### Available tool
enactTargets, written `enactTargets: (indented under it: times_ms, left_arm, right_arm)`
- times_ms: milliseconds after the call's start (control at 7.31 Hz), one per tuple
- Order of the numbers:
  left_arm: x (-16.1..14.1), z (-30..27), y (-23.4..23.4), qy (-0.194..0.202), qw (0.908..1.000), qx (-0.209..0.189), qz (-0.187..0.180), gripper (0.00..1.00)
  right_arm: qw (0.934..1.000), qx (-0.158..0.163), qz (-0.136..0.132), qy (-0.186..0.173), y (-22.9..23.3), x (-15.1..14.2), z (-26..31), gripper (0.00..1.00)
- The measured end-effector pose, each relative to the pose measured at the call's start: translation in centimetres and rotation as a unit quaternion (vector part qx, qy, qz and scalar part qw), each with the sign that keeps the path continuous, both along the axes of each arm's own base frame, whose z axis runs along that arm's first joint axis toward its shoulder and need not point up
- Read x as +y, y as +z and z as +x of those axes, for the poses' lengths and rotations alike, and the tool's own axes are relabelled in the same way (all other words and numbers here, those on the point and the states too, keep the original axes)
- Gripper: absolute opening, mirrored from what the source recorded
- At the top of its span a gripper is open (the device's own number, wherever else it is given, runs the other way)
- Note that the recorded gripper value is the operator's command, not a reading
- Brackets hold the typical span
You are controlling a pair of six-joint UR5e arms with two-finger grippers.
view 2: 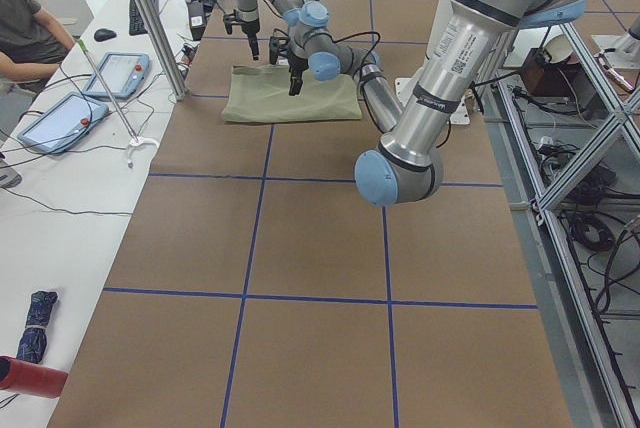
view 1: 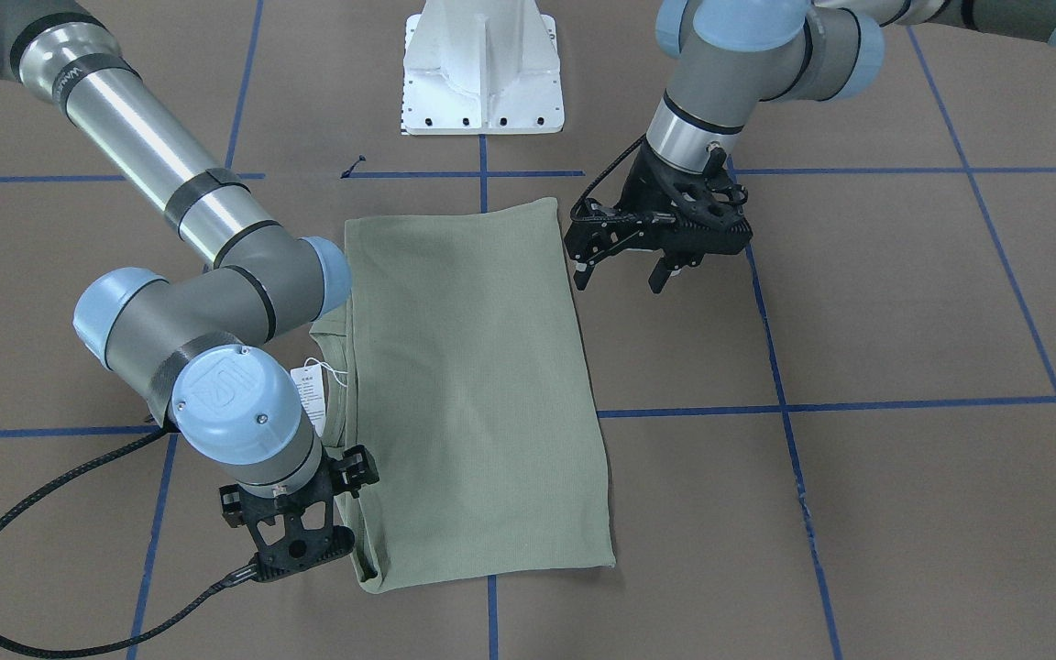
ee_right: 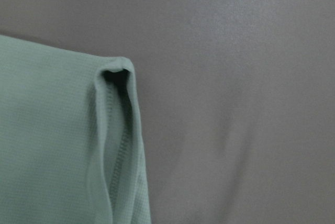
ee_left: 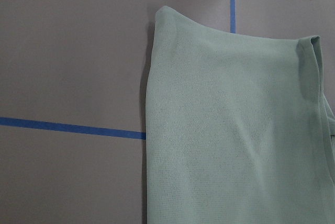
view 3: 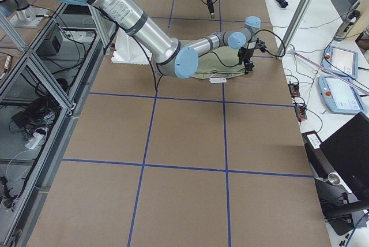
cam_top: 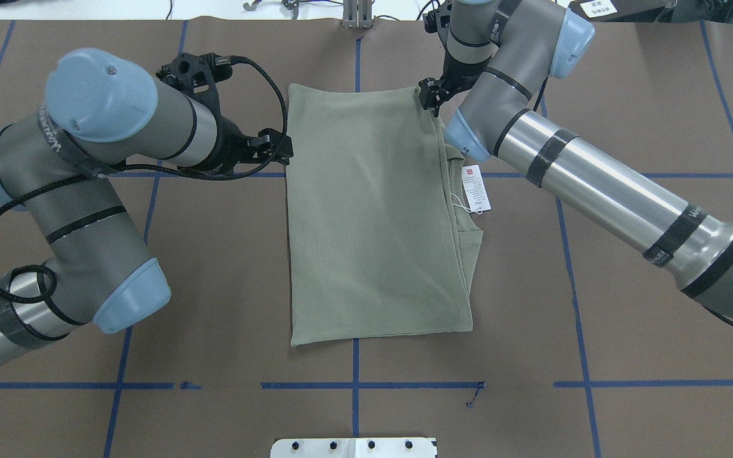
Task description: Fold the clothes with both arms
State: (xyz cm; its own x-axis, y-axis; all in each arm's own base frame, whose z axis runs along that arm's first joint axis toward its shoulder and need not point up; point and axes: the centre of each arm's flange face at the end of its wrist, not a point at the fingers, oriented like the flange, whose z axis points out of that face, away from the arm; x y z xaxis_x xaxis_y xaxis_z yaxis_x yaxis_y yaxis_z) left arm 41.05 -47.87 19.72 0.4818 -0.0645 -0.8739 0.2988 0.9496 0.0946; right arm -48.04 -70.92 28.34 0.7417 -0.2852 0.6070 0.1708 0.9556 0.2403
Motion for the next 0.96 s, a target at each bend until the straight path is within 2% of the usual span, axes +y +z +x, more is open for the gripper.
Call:
enactTargets:
  times_ms: [274, 410, 684, 957]
  left_arm:
    - [0.7, -0.4, -0.4, 0.004, 0.9999, 0.009, -0.006, 1.0]
    - [2.0, -0.2, -0.7, 0.014, 0.9989, 0.028, -0.034, 1.0]
    - [7.1, 3.5, -0.5, 0.014, 0.9871, 0.069, -0.144, 1.0]
    - [13.3, 8.9, 0.3, -0.021, 0.97, 0.075, -0.23, 1.0]
  right_arm:
    - [0.9995, -0.029, -0.005, 0.012, -2.6, 2.0, 0.3, 1.0]
    - [0.9982, -0.052, -0.025, 0.017, -2.8, 4.7, 1.6, 1.0]
    - [0.992, -0.09, -0.082, 0.034, -3.3, 13.1, 4.0, 1.0]
    - [0.986, -0.111, -0.116, 0.048, -1.9, 20.8, 7.0, 1.0]
